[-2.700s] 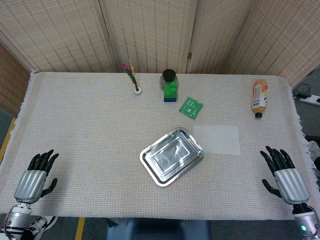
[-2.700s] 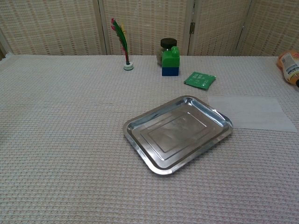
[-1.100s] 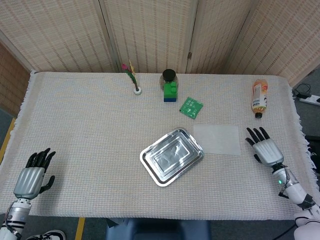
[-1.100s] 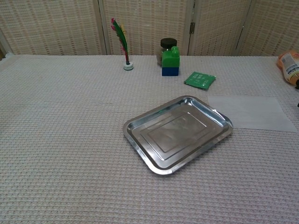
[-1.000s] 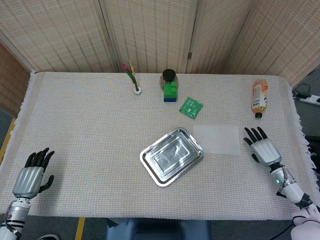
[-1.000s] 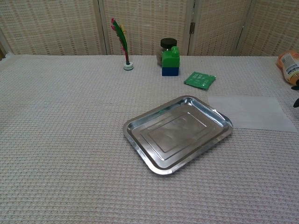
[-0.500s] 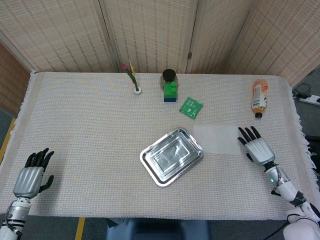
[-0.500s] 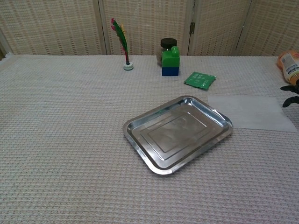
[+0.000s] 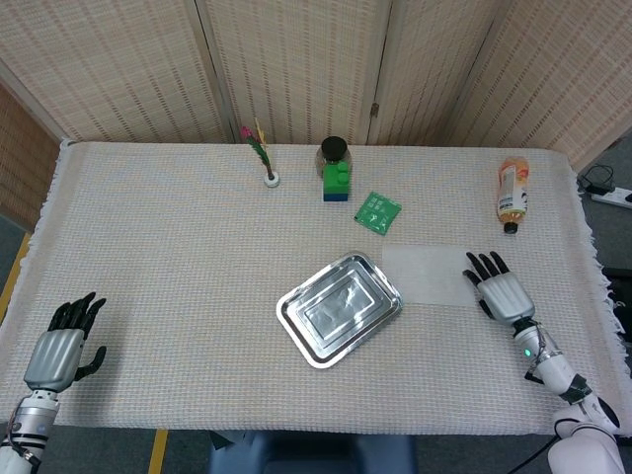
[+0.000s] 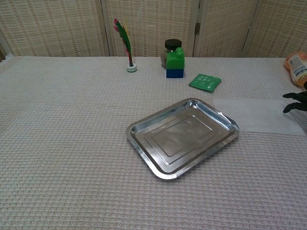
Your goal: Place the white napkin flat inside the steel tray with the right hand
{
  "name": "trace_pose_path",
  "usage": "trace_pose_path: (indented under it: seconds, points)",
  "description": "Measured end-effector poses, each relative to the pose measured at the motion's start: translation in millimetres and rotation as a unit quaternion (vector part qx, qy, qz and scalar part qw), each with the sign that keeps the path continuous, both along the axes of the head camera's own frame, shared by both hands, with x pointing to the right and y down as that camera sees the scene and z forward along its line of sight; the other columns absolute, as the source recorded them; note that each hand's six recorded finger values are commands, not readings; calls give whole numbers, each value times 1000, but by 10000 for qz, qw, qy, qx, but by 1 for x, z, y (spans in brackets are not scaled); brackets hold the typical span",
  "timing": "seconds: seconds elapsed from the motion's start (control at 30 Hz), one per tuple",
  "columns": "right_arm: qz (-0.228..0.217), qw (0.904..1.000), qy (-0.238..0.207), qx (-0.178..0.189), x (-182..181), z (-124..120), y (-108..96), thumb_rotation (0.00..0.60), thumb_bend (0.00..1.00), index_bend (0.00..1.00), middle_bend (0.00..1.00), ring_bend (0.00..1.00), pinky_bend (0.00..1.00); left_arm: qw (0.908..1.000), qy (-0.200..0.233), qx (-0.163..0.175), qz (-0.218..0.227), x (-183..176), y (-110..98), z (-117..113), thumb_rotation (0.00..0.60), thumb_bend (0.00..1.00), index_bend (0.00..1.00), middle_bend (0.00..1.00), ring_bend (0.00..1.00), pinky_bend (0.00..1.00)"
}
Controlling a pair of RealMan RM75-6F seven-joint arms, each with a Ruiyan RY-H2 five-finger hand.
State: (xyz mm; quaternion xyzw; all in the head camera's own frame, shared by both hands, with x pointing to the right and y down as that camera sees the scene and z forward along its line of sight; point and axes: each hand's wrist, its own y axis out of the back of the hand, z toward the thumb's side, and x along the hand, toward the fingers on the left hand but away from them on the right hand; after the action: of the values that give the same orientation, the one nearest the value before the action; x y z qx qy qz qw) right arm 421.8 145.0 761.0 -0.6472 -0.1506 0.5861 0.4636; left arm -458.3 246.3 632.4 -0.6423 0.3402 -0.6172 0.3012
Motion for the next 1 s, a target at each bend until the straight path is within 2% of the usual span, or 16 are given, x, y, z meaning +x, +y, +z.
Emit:
trace_pose_path:
  seconds: [0.27, 0.47, 0.87, 0.93, 1.0]
  points:
    - [-28, 9999, -65, 83, -5, -2, -6, 600, 443, 209, 0, 0, 0, 9999, -112, 76, 64, -1, -2, -1, 600, 497, 0, 0, 0, 0]
    - [-236, 9997, 34, -28, -13, 5, -8, 600, 483, 209, 0, 0, 0, 9985, -254, 433, 234, 0, -7, -7, 600, 497, 0, 0, 0, 0]
    - [-329, 9992, 161, -166, -12, 10, -2, 600, 576, 211, 0, 0, 0, 9996, -104, 253, 53, -2, -5, -4, 600, 497, 0, 0, 0, 0]
    - [-325, 9992, 125, -177, -16, 12, -2, 600, 602, 238, 0, 0, 0, 9996, -111, 243, 58, -2, -6, -3, 600, 497, 0, 0, 0, 0]
    - [-319, 9993, 78, -182, -21, 14, -3, 600, 629, 318, 0, 0, 0, 9996, -128, 235, 58, -2, -6, -2, 600, 497, 0, 0, 0, 0]
